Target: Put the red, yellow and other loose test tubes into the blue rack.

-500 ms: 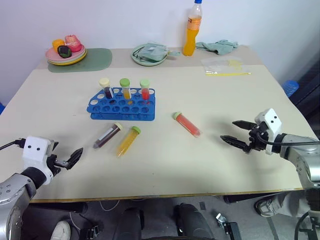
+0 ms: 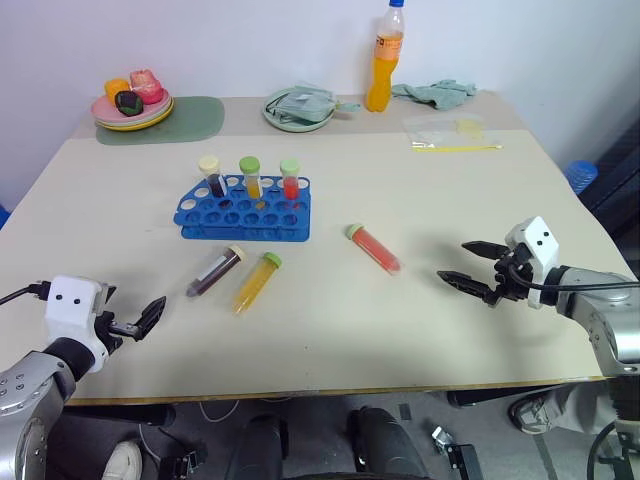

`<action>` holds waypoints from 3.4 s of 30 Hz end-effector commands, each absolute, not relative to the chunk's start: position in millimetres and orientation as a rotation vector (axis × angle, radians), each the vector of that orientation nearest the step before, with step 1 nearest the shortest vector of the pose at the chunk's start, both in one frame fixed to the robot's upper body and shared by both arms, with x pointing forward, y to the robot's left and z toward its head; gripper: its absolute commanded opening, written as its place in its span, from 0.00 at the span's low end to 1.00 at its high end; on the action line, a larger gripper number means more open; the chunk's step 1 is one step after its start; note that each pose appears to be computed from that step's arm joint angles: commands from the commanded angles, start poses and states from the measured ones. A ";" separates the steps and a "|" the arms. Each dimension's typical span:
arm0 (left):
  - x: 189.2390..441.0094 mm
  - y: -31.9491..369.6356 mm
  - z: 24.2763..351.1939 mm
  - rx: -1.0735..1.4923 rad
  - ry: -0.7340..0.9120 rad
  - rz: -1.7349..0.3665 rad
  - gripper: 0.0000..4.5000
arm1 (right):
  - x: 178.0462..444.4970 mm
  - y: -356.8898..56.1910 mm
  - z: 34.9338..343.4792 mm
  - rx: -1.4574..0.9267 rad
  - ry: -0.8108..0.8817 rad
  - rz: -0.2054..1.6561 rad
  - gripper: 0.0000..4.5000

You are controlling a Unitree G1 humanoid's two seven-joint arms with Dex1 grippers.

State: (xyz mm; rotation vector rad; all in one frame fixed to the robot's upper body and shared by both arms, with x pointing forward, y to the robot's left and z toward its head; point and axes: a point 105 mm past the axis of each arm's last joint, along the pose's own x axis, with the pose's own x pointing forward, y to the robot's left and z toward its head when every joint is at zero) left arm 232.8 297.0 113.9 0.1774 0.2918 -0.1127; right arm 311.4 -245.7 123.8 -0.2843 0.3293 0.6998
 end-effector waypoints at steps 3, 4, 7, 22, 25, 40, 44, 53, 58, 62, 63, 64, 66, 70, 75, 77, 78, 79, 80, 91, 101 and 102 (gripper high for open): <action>235.2 292.9 127.6 0.212 0.241 -0.121 1.00 | 311.8 -242.6 133.5 -0.311 0.293 0.702 1.00; 235.4 292.8 128.1 0.211 0.240 -0.122 1.00 | 311.9 -242.9 133.9 -0.312 0.292 0.700 1.00; 236.8 292.0 130.1 0.203 0.231 -0.124 1.00 | 312.5 -243.7 136.9 -0.313 0.287 0.694 1.00; 254.4 277.4 144.8 0.212 0.174 -0.206 1.00 | 315.9 -223.0 148.7 -0.254 0.221 0.692 1.00; 257.2 270.7 145.5 0.199 0.149 -0.222 1.00 | 318.2 -215.0 153.4 -0.261 0.217 0.699 1.00; 249.4 149.2 136.9 0.247 0.162 -0.846 1.00 | 317.6 -110.2 193.0 -0.235 0.517 0.717 1.00; 252.5 138.3 130.3 0.232 0.166 -0.877 1.00 | 341.6 -103.6 191.6 -0.385 0.575 0.557 1.00; 249.7 121.7 123.1 0.201 0.147 -0.899 1.00 | 372.1 -91.9 178.1 -0.377 0.771 0.461 1.00; 248.7 120.6 121.1 0.191 0.141 -0.890 1.00 | 374.2 -76.4 166.8 -0.400 0.844 0.466 1.00; 247.1 120.2 119.2 0.193 0.141 -0.890 1.00 | 376.2 -76.9 156.3 -0.429 0.897 0.433 1.00; 246.8 120.3 118.9 0.194 0.141 -0.889 1.00 | 376.5 -76.4 154.1 -0.435 0.910 0.429 1.00; 246.7 120.4 118.8 0.195 0.140 -0.887 1.00 | 377.4 -75.9 152.1 -0.438 0.919 0.425 1.00; 246.7 120.8 118.7 0.194 0.138 -0.882 1.00 | 379.8 -75.8 148.6 -0.443 0.930 0.418 1.00; 245.4 121.8 117.4 0.192 0.139 -0.877 1.00 | 383.9 -75.6 144.8 -0.463 0.931 0.410 1.00; 245.0 122.4 115.8 0.193 0.138 -0.866 1.00 | 391.4 -77.7 139.2 -0.486 0.918 0.398 0.62; 245.2 123.1 115.8 0.193 0.138 -0.861 1.00 | 392.1 -77.8 138.9 -0.489 0.916 0.401 0.39; 245.2 123.3 115.9 0.193 0.139 -0.860 1.00 | 392.1 -77.5 139.1 -0.489 0.915 0.404 0.26; 245.1 123.5 115.9 0.193 0.139 -0.860 1.00 | 391.8 -77.3 139.5 -0.488 0.916 0.406 0.19; 244.8 123.6 115.7 0.193 0.140 -0.859 1.00 | 391.2 -77.6 140.5 -0.487 0.916 0.407 0.17; 258.9 175.6 126.4 0.240 0.057 -0.550 1.00 | 319.3 -23.9 250.7 -0.092 -0.066 1.125 0.17; 272.1 226.1 130.6 0.280 -0.032 -0.334 1.00 | 344.3 35.9 220.4 0.079 -0.364 0.959 0.17; 271.8 227.0 130.9 0.282 -0.042 -0.334 1.00 | 346.9 40.1 218.4 0.074 -0.372 0.952 0.17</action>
